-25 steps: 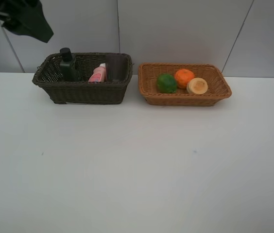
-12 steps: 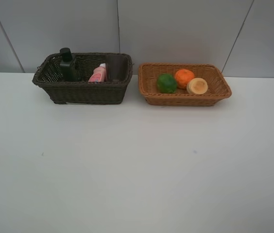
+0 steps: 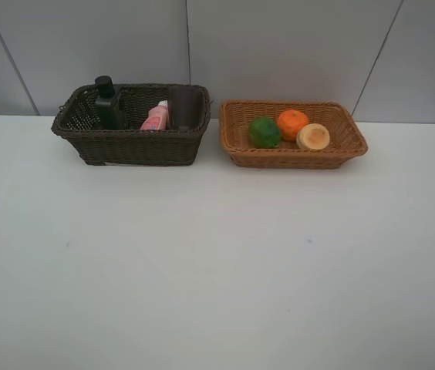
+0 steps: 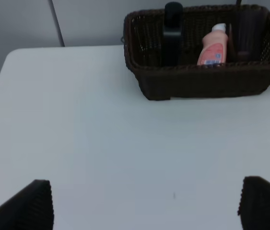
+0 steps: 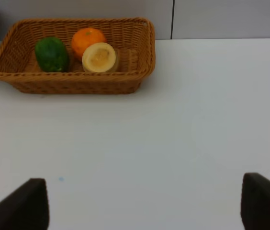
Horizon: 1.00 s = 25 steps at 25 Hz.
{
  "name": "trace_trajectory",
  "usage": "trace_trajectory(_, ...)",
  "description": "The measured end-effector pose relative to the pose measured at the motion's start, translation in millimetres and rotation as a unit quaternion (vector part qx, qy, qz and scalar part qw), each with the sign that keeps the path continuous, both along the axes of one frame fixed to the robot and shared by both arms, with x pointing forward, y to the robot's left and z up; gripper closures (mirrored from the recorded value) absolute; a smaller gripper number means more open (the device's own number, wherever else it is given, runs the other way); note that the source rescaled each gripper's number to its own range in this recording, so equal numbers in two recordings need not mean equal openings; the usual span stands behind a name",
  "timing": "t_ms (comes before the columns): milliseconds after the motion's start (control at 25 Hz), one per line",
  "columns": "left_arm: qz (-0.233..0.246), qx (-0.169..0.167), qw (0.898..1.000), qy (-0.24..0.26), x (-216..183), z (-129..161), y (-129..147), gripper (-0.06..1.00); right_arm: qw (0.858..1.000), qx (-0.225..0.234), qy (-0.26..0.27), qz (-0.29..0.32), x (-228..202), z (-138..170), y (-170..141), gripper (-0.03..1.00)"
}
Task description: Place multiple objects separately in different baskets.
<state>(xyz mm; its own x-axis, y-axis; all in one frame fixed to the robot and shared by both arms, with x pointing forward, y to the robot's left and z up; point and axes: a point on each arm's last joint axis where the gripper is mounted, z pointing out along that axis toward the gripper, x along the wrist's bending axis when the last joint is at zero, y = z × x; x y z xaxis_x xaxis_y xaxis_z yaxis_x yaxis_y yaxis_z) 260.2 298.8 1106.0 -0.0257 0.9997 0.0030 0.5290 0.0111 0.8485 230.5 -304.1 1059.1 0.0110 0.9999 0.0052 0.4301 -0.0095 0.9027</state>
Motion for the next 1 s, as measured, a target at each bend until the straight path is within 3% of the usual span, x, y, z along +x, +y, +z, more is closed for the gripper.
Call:
trace_trajectory(360, 0.027, -0.033, 0.998, 0.043, -7.3, -10.9, 0.3, -0.06, 1.0, 0.0, 0.0, 0.0, 0.0, 0.0, 0.0, 0.26)
trace_trajectory(760, 0.041, -0.019, 0.998, 0.036, -26.5, -58.9, 2.1, -0.06, 1.0, 0.0, 0.0, 0.0, 0.0, 0.0, 0.0, 0.26)
trace_trajectory(1000, 0.043, -0.014, 0.999, 0.007, -33.0, -61.0, 2.2, -0.06, 1.0, 0.0, 0.0, 0.0, 0.0, 0.0, 0.0, 0.26)
